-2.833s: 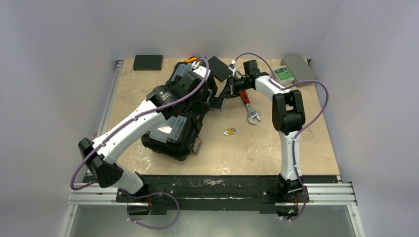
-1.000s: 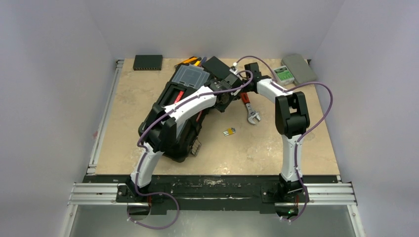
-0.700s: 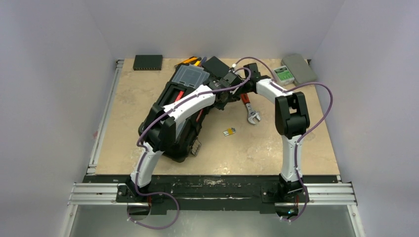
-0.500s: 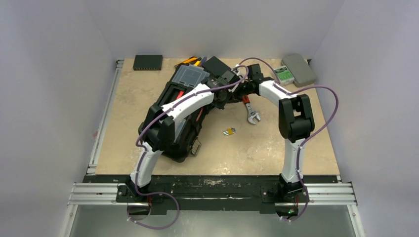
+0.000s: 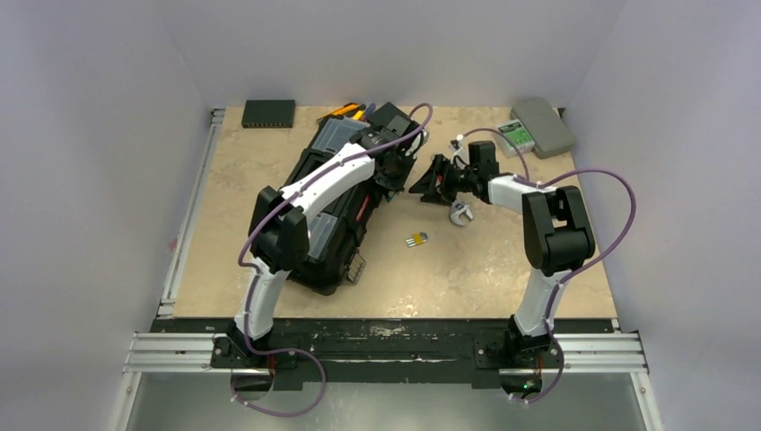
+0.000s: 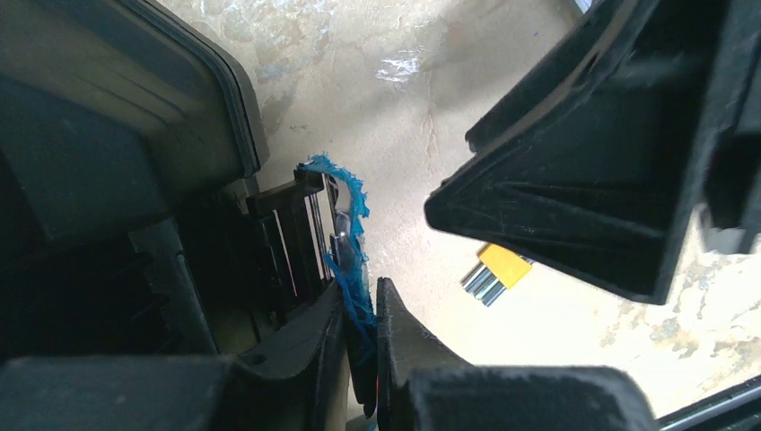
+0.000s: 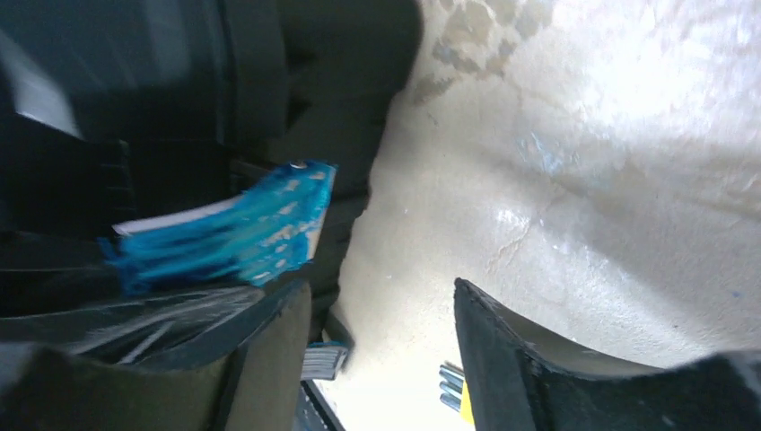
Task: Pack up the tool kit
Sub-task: Close the toolbox at the center of the board.
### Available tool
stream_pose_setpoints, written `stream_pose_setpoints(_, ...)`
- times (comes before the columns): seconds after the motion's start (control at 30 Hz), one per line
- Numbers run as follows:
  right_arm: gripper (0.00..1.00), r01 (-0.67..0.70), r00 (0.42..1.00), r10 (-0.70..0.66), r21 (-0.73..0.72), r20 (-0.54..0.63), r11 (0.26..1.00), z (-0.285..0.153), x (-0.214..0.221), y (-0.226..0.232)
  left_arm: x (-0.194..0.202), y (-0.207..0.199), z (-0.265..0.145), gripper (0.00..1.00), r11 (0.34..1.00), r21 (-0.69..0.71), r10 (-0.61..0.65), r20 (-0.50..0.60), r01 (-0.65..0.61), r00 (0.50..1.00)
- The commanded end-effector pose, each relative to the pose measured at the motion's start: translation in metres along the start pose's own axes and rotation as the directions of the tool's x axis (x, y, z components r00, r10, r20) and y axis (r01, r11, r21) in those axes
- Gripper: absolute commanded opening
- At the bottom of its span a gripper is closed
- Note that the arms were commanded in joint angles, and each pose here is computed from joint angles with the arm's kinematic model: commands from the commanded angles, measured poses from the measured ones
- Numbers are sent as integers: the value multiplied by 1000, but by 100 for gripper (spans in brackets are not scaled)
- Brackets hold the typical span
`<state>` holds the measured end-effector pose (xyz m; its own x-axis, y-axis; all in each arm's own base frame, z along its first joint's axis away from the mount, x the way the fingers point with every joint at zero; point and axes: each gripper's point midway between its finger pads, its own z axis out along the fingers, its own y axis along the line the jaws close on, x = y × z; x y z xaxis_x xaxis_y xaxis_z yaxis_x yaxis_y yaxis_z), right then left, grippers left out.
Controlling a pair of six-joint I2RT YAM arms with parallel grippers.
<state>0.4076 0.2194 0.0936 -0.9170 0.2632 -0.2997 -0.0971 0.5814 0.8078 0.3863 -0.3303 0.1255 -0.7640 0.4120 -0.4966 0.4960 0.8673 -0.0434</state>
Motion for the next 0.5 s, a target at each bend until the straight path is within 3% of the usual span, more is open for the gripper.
stream_pose_setpoints(0.0, 65, 13, 992, 12, -196, 128, 981, -4, -10, 38, -32, -3, -52, 0, 999, 41, -10, 131, 4, 991)
stream_pose_setpoints(0.1, 74, -1, 987, 48, -295, 151, 956, -5, -6, 48, -34, 0, -59, 0, 1000, 29, -10, 144, 6, 989)
stream_pose_setpoints(0.3, 75, -10, 984, 78, -391, 159, 920, 2, -1, 59, -36, 8, -66, 0, 1000, -14, -2, 148, 4, 989)
stream_pose_setpoints(0.47, 77, -26, 985, 101, -457, 141, 889, 10, -1, 73, -36, 16, -74, 30, 998, -55, 3, 157, 6, 988)
